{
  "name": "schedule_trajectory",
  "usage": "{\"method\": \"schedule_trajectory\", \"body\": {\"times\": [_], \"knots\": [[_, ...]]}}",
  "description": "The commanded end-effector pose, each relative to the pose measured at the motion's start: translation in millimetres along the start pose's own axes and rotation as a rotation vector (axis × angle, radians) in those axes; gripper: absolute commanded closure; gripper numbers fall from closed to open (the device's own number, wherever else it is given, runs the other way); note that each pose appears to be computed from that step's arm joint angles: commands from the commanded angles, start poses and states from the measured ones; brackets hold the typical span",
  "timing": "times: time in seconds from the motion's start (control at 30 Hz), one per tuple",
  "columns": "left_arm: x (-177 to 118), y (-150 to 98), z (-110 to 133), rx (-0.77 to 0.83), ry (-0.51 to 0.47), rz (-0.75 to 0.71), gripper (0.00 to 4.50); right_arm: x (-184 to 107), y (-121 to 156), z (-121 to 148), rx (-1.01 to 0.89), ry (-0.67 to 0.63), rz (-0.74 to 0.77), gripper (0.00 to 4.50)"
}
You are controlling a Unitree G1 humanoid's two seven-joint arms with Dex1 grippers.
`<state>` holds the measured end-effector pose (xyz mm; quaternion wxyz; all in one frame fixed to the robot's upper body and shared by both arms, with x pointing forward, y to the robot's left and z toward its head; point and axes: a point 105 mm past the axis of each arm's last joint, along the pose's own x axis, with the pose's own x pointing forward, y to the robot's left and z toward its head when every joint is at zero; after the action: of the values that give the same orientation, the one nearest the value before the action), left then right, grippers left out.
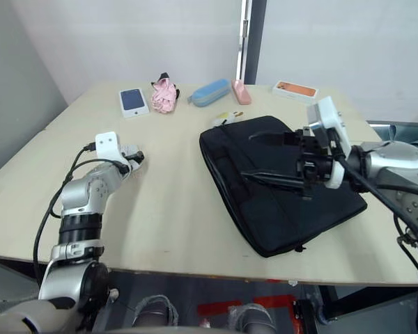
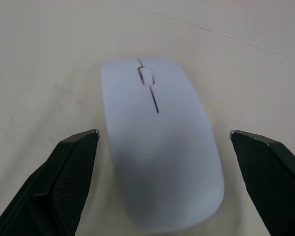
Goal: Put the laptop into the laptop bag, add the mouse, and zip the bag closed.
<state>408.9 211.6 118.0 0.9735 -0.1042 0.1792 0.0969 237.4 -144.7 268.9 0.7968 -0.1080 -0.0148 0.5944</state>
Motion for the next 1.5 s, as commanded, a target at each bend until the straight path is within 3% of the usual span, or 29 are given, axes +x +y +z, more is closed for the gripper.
{"method": "schedule_trajectory", "body": {"times": [0.03,0.47,0.63,0.83,0.9,0.97,1.07,1.13,1.23,1.33,1.5], "knots": [[1.0,-6.4,15.4,0.018,-0.053,-0.009,0.03,-2.5,5.1,13.4,-0.066,-0.012,-0.002,0.00],[24.3,10.6,-3.6,0.023,0.018,0.024,0.03,-4.7,4.9,17.4,-0.063,-0.028,-0.029,0.00],[26.7,13.3,-1.5,0.033,0.022,-0.001,1.59,-5.9,4.1,16.6,-0.060,-0.026,-0.041,0.00],[22.7,17.6,7.2,0.064,0.027,-0.072,1.66,-7.5,2.2,16.6,-0.060,-0.025,-0.053,0.00],[13.1,15.1,29.8,0.119,-0.017,-0.202,1.66,-7.7,2.0,17.5,-0.059,-0.025,-0.055,0.00],[-7.5,-0.5,48.1,0.189,-0.052,-0.466,1.66,-8.3,-0.6,18.9,-0.055,-0.029,-0.073,0.00],[-54.9,-13.4,34.2,0.530,-0.029,-0.872,1.66,-10.7,-5.5,19.7,-0.049,-0.033,-0.109,0.00],[-79.9,0.7,17.0,0.733,0.016,-1.060,1.66,-13.1,-6.6,20.1,-0.042,-0.037,-0.122,0.00],[-93.4,9.3,13.6,0.781,0.040,-1.199,1.66,-17.0,-8.5,20.8,-0.021,-0.050,-0.149,0.00],[-97.7,1.7,14.6,0.816,0.017,-1.318,1.66,-17.7,-10.7,15.1,0.006,-0.028,-0.196,0.00],[-98.1,-15.9,9.3,0.875,0.001,-1.463,1.66,8.3,-15.9,-6.4,0.106,0.019,-0.283,0.00]]}}
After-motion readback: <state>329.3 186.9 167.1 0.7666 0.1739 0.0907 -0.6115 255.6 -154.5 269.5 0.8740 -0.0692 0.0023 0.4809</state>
